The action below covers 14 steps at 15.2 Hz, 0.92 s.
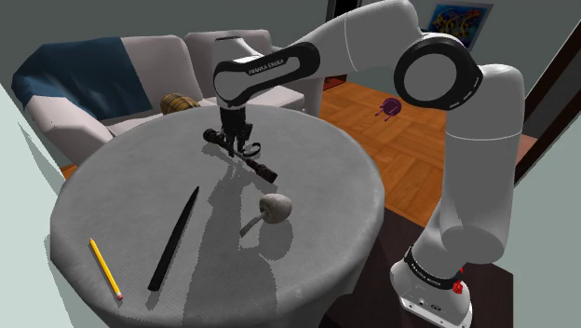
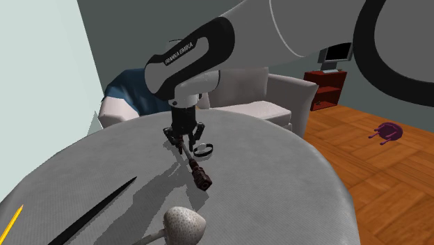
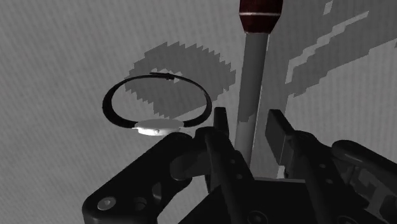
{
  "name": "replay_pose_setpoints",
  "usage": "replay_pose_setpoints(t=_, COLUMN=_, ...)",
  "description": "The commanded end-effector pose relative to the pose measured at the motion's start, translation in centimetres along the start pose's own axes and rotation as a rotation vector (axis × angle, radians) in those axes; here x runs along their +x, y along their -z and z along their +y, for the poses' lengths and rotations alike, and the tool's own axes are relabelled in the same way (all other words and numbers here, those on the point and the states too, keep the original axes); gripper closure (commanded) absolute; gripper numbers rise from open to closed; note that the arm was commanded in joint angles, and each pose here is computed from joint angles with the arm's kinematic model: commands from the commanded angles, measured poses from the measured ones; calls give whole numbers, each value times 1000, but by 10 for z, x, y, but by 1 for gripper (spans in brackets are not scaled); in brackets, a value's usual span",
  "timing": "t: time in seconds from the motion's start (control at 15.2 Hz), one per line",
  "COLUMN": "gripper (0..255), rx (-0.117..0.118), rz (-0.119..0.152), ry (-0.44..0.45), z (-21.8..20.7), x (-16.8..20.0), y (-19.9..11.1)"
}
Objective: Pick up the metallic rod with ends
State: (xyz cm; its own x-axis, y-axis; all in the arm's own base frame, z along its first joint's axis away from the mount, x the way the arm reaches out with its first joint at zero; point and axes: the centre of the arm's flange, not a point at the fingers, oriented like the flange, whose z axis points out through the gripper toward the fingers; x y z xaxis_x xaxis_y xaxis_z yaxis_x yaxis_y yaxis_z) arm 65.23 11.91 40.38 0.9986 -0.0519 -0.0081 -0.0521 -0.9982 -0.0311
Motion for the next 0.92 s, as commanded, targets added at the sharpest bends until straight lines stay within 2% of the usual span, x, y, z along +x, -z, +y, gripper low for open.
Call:
replay_pose_setpoints(t=0.0, gripper=255, rx=0, rz=0, ry=0, z=0, x=0, y=-1)
replay_pose_setpoints(t=0.46, gripper=255, rx=0, rz=0, ry=0, z=0, x=0, y=0)
replay_pose_setpoints(t=0.86, gripper=255, rx=0, rz=0, ry=0, z=-1, x=-1, y=32)
